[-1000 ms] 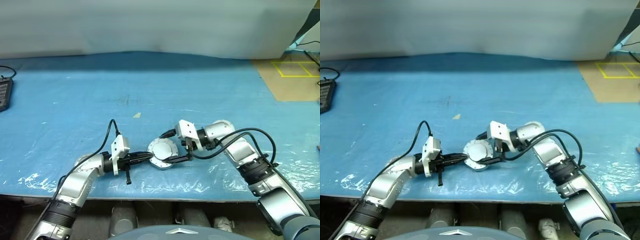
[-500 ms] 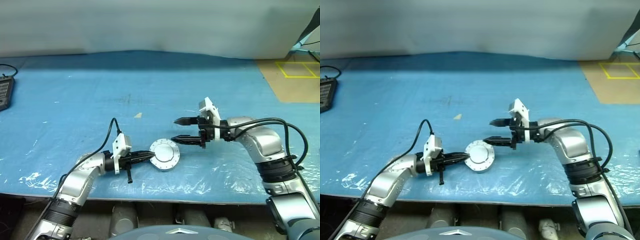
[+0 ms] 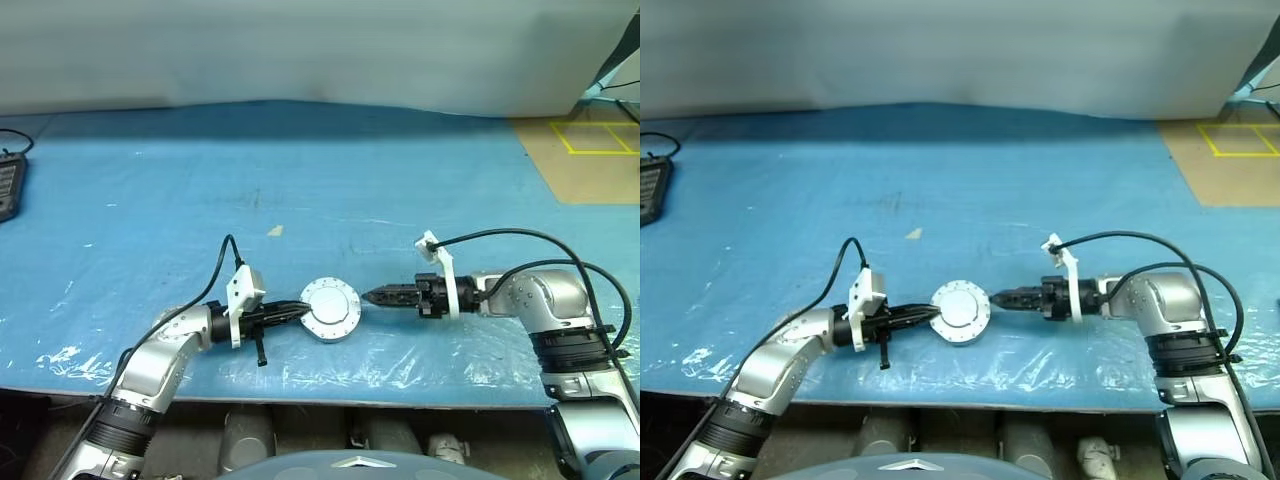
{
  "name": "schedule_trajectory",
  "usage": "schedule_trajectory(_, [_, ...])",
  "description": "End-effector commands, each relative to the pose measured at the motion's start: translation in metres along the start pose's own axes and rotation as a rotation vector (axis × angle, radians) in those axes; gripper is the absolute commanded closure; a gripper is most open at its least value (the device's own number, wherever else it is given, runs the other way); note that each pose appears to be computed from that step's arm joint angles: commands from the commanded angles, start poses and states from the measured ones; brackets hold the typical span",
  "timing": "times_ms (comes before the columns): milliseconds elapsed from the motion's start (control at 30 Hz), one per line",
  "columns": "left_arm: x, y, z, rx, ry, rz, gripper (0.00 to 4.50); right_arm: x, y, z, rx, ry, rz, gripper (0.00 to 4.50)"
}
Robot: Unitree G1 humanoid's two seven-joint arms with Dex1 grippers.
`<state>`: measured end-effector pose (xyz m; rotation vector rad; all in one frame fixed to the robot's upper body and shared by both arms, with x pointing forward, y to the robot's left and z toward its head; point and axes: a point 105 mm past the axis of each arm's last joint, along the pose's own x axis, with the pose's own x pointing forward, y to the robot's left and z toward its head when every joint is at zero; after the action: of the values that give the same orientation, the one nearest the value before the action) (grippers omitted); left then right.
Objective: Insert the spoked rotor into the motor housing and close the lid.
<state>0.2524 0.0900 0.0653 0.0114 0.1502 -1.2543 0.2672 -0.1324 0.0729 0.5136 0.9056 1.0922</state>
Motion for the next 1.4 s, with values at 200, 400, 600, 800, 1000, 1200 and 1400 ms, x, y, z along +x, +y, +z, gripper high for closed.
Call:
schedule_trajectory(200, [-0.001,-0.002,0.0,0.008,-0.003,0.006,4.5,0.025,0.005,-0.013,0.1,0.0,0.063,0.02])
schedule_trajectory(400, [-0.001,-0.001,-0.003,0.007,-0.001,0.009,4.5,0.033,0.001,0.0,0.143,-0.067,0.055,0.63])
schedule_trajectory(600, [-0.003,-0.001,-0.008,0.005,0.004,0.01,4.5,0.026,0.002,0.005,0.17,-0.107,0.085,2.36])
schedule_trajectory(800, [-0.003,-0.001,-0.012,0.005,0.004,0.011,4.5,0.025,0.001,0.009,0.18,-0.124,0.083,2.36])
schedule_trajectory(1000, [-0.005,0.001,-0.016,0.009,0.003,0.025,4.5,0.026,-0.003,0.007,0.184,-0.12,0.066,3.41])
schedule_trajectory(1200, [-0.014,0.029,-0.008,-0.041,-0.067,0.219,4.5,0.024,-0.003,0.02,0.204,-0.175,0.082,3.42])
schedule_trajectory(1400, [-0.023,0.063,0.033,-0.24,-0.352,0.425,4.5,0.021,-0.011,0.057,0.312,-0.373,0.095,3.42])
